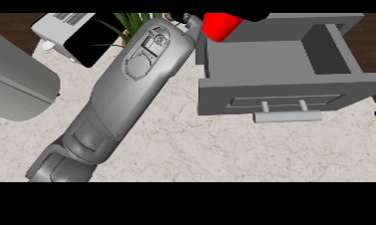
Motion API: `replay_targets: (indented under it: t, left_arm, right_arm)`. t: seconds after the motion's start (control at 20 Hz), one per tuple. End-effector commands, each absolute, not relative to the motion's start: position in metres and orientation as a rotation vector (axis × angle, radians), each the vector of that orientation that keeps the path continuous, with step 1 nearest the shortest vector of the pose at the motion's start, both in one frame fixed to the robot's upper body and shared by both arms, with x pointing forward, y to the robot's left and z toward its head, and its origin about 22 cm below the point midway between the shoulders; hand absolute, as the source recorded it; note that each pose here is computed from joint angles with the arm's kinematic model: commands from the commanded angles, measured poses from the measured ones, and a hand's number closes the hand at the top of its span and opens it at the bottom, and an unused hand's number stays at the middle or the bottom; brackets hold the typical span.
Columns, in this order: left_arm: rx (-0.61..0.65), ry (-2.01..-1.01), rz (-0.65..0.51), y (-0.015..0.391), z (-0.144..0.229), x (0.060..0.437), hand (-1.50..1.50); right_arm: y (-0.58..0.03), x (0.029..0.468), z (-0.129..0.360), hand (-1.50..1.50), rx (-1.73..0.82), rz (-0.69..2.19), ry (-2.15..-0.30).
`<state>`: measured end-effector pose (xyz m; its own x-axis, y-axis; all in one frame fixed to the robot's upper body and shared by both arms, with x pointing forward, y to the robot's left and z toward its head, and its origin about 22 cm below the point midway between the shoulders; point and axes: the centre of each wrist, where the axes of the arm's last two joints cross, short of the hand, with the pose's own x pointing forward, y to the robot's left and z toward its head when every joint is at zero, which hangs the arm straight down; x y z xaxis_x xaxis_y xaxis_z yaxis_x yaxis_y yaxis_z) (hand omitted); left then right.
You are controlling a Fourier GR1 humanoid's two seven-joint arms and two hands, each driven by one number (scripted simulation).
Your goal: Pick up the can, place it into the drawer and close the drawer
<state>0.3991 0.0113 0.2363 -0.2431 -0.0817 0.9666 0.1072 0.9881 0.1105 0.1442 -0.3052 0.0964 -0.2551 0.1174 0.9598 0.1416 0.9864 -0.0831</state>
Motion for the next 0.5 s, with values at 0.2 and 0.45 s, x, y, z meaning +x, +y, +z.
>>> replay_targets:
  t: [0.2,0.45]
  left_arm:
    - [0.024,-1.778,-0.235,-0.006,0.241,0.412,1.50]
    - [0.038,-1.753,-0.214,-0.020,0.244,0.414,1.50]
  right_arm:
    - [-0.311,0.150,0.088,-1.50,-0.188,-0.035,-1.827]
    - [-0.302,0.154,0.099,-1.50,-0.165,-0.029,-1.842]
